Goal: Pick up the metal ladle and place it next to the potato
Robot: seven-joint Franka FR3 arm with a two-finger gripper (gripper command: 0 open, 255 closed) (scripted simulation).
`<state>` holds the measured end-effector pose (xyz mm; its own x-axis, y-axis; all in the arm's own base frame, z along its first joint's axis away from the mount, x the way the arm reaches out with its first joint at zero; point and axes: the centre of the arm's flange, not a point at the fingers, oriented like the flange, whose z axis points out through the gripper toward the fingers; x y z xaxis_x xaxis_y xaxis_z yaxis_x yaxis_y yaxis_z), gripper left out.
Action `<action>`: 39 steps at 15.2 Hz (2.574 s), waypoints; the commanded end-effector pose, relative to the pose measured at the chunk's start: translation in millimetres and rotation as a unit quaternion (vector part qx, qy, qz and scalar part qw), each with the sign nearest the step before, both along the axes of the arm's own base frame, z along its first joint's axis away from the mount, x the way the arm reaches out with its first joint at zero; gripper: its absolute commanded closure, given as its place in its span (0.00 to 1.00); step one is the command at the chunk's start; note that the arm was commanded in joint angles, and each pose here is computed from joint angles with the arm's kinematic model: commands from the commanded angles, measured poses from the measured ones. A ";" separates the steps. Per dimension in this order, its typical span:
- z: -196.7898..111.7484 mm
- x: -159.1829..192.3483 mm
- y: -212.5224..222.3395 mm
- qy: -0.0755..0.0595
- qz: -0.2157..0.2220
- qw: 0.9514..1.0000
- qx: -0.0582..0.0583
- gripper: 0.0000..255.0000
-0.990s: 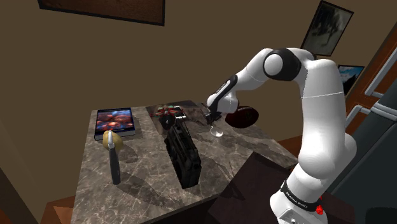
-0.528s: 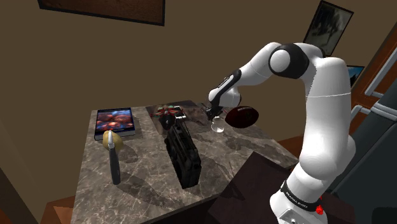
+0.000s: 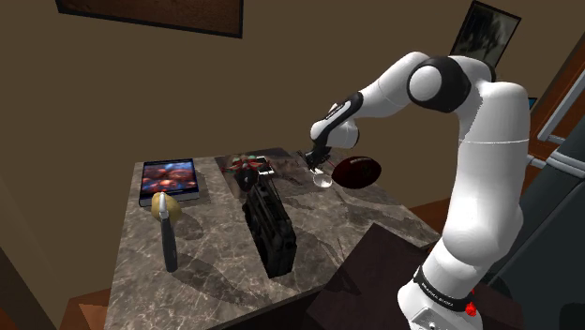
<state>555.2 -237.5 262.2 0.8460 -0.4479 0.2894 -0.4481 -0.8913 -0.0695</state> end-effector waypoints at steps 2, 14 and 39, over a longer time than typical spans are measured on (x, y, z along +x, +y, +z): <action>15.0 0.1 0.1 0.000 0.000 1.000 0.000 1.00; 51.6 32.9 57.4 0.000 0.000 1.000 0.000 1.00; 52.0 196.4 344.0 0.000 0.000 1.000 0.000 1.00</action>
